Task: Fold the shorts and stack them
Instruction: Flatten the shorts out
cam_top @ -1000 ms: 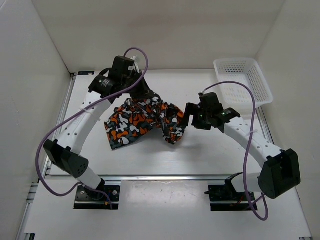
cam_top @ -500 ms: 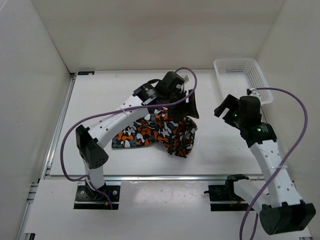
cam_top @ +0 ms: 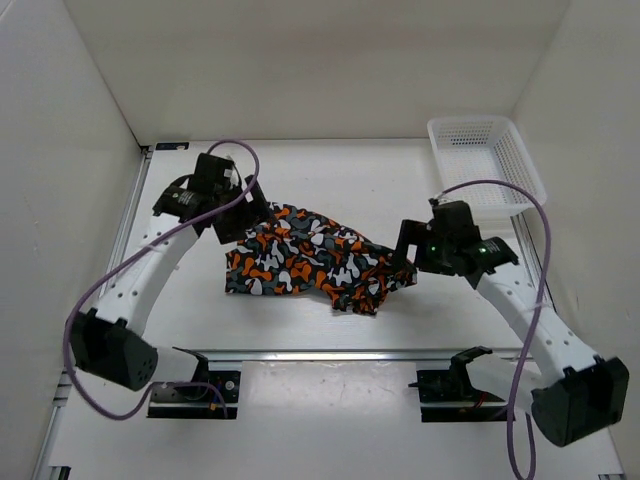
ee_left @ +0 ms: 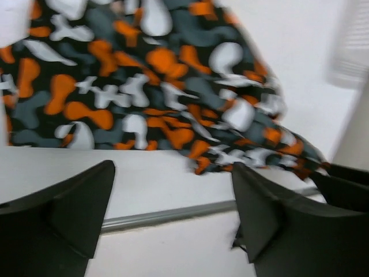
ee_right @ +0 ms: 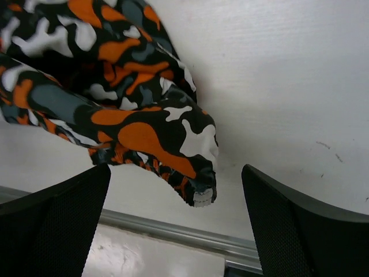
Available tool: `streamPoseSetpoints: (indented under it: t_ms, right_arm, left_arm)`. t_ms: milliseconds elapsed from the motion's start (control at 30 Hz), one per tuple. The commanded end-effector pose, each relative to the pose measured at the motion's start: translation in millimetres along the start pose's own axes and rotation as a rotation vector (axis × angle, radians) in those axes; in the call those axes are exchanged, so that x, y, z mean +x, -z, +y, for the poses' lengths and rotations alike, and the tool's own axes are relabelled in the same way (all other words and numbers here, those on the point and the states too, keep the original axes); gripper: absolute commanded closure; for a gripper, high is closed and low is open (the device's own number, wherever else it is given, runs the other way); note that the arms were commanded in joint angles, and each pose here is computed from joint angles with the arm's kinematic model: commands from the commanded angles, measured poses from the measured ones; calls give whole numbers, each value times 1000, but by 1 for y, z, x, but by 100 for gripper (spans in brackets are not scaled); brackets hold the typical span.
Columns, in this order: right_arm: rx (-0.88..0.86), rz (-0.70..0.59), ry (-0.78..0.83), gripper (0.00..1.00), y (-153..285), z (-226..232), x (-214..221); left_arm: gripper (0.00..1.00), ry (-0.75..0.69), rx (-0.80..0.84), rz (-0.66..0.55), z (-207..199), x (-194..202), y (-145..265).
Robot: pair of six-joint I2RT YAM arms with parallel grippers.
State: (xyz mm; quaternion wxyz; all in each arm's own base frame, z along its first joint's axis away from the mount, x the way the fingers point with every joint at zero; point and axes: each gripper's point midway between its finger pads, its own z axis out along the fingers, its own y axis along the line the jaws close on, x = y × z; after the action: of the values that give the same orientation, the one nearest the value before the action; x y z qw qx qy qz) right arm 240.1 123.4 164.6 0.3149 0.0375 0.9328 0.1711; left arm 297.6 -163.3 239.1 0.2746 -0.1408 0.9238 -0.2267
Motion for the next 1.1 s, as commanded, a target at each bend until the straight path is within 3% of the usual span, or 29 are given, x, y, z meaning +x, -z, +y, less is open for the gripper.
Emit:
streamPoseSetpoints:
  t_ms: [0, 167, 300, 500, 800, 867, 900, 967, 1000, 1033, 1067]
  right_arm:
    - [74, 73, 86, 1, -9, -7, 11]
    - [54, 105, 125, 1, -20, -3, 15]
    - [41, 127, 148, 10, -28, 1, 21]
    - [37, 152, 145, 26, -32, -1, 32]
    - [25, 160, 151, 27, -33, 0, 38]
    - [25, 160, 151, 33, -33, 0, 38]
    - [15, 165, 150, 37, -32, 2, 39]
    - [15, 165, 150, 51, -32, 2, 39]
    - [11, 156, 151, 57, -31, 3, 37]
    - [11, 156, 151, 72, -31, 3, 37]
    - [11, 156, 151, 78, -31, 3, 37]
  left_arm:
    - [4, -3, -110, 69, 41, 7, -34]
    - [0, 18, -227, 99, 79, -4, -69]
    - [0, 62, -281, 106, 105, -17, -91]
    - [0, 97, -290, 181, 112, -23, -125]
    - [9, 132, -255, 239, 108, -24, -161]
    - [17, 131, -235, 230, 102, -30, -162]
    - [31, 131, -235, 230, 102, -30, -162]
    - [50, 121, -220, 229, 98, -33, -161]
    - [74, 121, -220, 229, 98, -33, -161]
    - [83, 121, -220, 229, 98, -33, -161]
    - [90, 121, -220, 229, 98, -33, -161]
